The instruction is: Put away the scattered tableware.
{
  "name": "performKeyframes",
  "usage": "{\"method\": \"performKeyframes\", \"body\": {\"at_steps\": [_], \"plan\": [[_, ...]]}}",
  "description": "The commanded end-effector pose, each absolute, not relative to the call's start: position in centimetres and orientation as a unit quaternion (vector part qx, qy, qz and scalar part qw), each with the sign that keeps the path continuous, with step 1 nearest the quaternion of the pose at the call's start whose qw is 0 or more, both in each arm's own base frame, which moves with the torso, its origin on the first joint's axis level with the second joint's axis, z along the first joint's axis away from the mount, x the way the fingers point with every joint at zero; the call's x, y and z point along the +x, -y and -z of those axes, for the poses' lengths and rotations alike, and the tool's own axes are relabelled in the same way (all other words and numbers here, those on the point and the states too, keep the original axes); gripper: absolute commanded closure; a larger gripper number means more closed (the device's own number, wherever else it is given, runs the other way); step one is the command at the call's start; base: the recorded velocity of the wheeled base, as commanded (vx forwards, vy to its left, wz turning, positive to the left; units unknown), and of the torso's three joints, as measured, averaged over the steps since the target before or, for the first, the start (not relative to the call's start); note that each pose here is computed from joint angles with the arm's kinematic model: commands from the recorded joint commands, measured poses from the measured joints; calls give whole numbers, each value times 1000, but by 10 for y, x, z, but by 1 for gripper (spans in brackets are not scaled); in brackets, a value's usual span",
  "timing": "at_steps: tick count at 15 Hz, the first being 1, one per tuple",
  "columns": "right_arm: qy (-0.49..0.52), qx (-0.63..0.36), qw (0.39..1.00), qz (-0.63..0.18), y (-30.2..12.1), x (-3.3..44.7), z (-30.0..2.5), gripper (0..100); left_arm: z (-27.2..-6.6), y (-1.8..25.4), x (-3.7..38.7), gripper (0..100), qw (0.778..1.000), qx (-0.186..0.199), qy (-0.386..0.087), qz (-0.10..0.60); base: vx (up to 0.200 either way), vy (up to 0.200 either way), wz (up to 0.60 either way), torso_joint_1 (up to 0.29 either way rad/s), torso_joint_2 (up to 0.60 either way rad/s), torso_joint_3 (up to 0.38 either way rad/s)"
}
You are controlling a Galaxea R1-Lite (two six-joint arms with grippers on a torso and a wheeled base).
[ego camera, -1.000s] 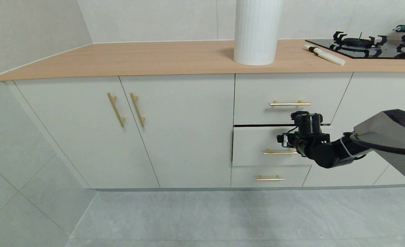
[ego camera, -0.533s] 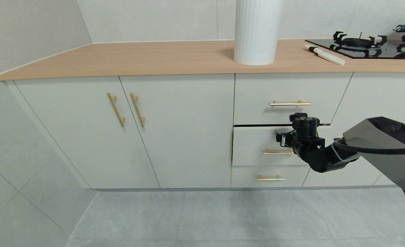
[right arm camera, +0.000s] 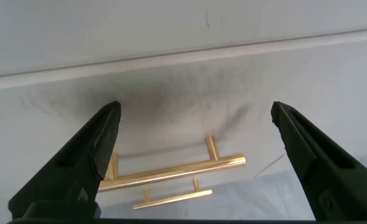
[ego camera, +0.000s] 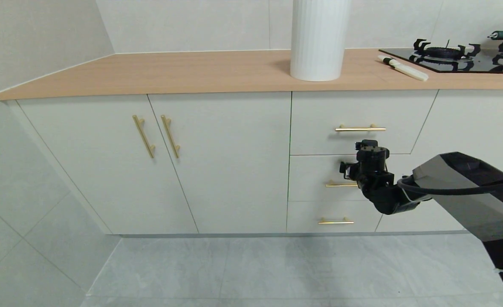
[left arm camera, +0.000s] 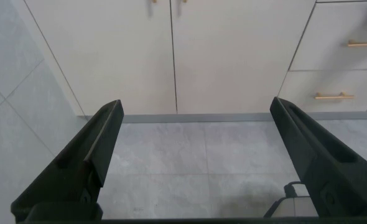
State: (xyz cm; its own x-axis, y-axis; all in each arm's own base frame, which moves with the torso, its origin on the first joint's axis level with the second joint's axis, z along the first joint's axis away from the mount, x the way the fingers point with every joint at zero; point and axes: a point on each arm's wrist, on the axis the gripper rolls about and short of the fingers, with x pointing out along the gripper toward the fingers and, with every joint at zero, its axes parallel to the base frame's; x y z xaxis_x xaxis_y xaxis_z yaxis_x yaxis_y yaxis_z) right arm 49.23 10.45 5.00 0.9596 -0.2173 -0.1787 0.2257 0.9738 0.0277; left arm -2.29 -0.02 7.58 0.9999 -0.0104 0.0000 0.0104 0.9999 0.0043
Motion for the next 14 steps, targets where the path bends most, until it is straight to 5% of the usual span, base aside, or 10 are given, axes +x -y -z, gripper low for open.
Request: {"method": "performKeyframes", "body": {"at_steps": [1, 7, 14], "plan": [[-86, 25, 989, 115, -103, 496, -45, 0, -76, 0, -23, 0, 1000, 2, -1, 5, 0, 0, 0, 0, 0, 0], [-82, 26, 989, 118, -101, 488, -60, 0, -76, 0, -23, 0, 1000, 2, -1, 5, 0, 0, 0, 0, 0, 0], [-6, 51, 993, 106, -79, 340, -169, 0, -76, 0, -23, 0, 1000, 2, -1, 5, 0, 0, 0, 0, 0, 0]]}}
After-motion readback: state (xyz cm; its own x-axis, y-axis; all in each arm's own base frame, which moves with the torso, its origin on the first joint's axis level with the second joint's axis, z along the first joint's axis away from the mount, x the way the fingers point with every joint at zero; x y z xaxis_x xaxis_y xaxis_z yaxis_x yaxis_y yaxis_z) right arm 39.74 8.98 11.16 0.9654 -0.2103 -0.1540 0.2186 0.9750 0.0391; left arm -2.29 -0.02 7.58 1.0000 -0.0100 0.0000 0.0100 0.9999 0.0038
